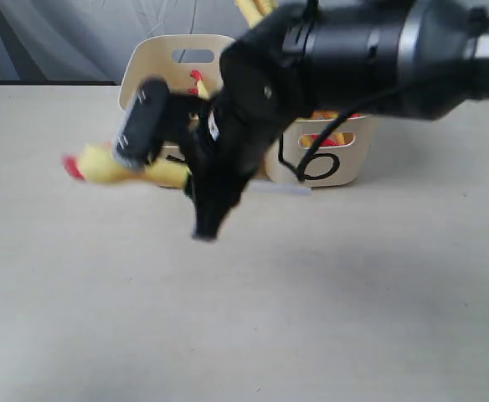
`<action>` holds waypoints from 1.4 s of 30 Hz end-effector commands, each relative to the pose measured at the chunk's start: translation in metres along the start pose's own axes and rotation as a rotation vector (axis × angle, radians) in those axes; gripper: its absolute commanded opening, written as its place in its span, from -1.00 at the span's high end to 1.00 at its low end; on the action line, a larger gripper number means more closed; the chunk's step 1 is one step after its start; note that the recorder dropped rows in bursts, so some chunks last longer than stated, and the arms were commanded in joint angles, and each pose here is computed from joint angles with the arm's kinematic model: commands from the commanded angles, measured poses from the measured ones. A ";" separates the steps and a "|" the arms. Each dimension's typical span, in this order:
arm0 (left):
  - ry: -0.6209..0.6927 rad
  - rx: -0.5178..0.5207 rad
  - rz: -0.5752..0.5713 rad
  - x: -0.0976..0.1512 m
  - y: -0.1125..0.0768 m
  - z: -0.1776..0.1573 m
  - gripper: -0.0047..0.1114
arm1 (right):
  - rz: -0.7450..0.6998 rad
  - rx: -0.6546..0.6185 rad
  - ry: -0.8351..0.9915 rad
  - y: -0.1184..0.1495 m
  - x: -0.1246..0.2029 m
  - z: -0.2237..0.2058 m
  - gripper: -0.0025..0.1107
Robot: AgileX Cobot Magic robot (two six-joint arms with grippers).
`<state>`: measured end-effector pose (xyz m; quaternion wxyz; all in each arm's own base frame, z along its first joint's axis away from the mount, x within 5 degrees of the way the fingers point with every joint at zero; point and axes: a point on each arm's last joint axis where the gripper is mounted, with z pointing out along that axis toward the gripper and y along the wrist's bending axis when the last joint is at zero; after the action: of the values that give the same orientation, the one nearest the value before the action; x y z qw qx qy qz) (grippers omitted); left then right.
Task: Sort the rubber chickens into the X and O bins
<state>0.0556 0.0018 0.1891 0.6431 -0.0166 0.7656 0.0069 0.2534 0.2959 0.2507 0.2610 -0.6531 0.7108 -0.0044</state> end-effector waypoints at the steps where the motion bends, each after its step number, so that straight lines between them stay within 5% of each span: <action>1: -0.021 0.004 -0.004 -0.002 0.000 -0.001 0.92 | 0.116 0.255 -0.420 -0.039 -0.041 -0.051 0.97; 9: -0.021 0.004 -0.004 -0.002 0.000 -0.001 0.92 | 0.232 0.466 -0.773 -0.081 -0.046 -0.003 0.97; 15: -0.021 0.004 -0.004 -0.002 0.000 -0.001 0.92 | 0.544 0.605 -0.875 -0.132 -0.008 0.048 0.91; 18: -0.021 0.004 -0.004 -0.002 0.000 -0.001 0.92 | 0.765 0.568 -0.859 -0.150 0.005 0.054 0.51; 21: -0.021 0.004 -0.004 -0.002 0.000 -0.001 0.92 | 0.733 0.538 -0.820 -0.155 0.002 0.051 -0.18; 24: -0.021 0.004 -0.004 -0.002 0.000 -0.001 0.92 | 0.722 0.496 -0.784 -0.157 -0.004 0.040 -0.63; 27: -0.021 0.004 -0.004 -0.002 0.000 -0.001 0.92 | 0.724 0.441 -0.731 -0.156 -0.007 0.028 -0.52; 40: -0.021 0.004 -0.004 -0.002 0.000 -0.001 0.92 | 0.497 0.208 -0.326 -0.115 0.012 -0.067 0.95; 42: -0.021 0.004 -0.004 -0.002 0.000 -0.001 0.92 | 0.482 0.162 -0.244 -0.102 0.023 -0.084 0.97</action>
<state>0.0556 0.0018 0.1891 0.6431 -0.0166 0.7656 0.0069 0.3311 0.2443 0.3450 0.4249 -0.4187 0.7970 0.0943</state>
